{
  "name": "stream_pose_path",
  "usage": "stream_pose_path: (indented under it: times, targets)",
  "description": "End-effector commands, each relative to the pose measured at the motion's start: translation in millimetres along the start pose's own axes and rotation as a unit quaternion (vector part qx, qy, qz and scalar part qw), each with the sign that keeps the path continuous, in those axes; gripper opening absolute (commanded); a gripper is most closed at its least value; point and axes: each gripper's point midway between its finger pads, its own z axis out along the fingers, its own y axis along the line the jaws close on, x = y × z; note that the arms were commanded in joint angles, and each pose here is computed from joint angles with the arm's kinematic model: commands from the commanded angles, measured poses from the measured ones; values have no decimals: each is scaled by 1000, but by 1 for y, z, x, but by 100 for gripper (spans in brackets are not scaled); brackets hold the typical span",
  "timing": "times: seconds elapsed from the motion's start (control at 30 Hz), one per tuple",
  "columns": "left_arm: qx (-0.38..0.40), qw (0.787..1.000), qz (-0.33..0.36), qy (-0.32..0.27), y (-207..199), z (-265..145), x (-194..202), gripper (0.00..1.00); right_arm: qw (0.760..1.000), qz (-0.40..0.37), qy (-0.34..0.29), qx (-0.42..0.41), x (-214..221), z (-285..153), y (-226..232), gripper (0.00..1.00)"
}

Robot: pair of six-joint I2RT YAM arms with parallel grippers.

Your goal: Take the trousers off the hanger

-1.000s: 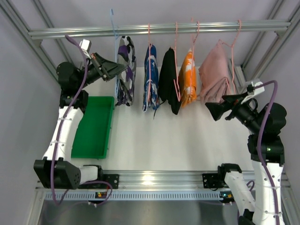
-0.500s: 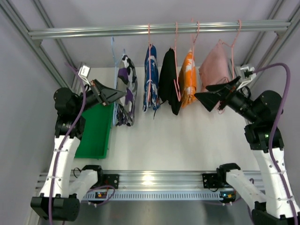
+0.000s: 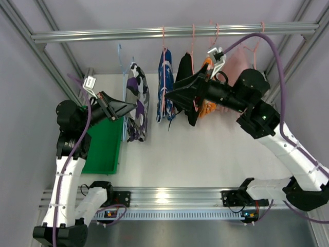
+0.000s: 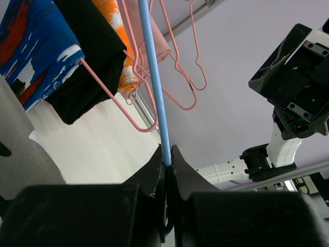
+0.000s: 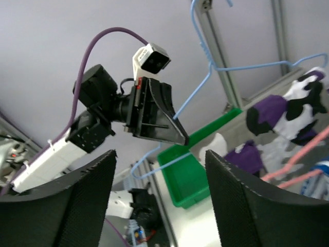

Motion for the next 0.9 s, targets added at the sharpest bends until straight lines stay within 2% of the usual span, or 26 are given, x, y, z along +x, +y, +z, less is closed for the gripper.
stream_pose_path:
  times: [0.0, 0.2, 0.23, 0.37, 0.57, 0.87]
  targets:
    - [91, 972, 195, -92, -86, -20, -37, 0, 999, 29, -39, -22, -18, 28, 25, 67]
    - [93, 969, 206, -105, -93, -26, -35, 0, 991, 126, -13, -38, 5, 81, 34, 63]
    - [93, 968, 207, -105, -93, -26, -35, 0, 990, 131, -19, -45, -2, 86, 39, 63]
    - [96, 968, 208, -105, -97, -29, -33, 0, 987, 155, 0, -45, 16, 119, 35, 62]
    - [107, 965, 214, -105, -107, -34, -30, 0, 980, 191, 23, -48, 42, 145, 35, 60]
    - [107, 965, 214, -107, -107, -35, -28, 0, 971, 225, 28, -70, 48, 170, 48, 47]
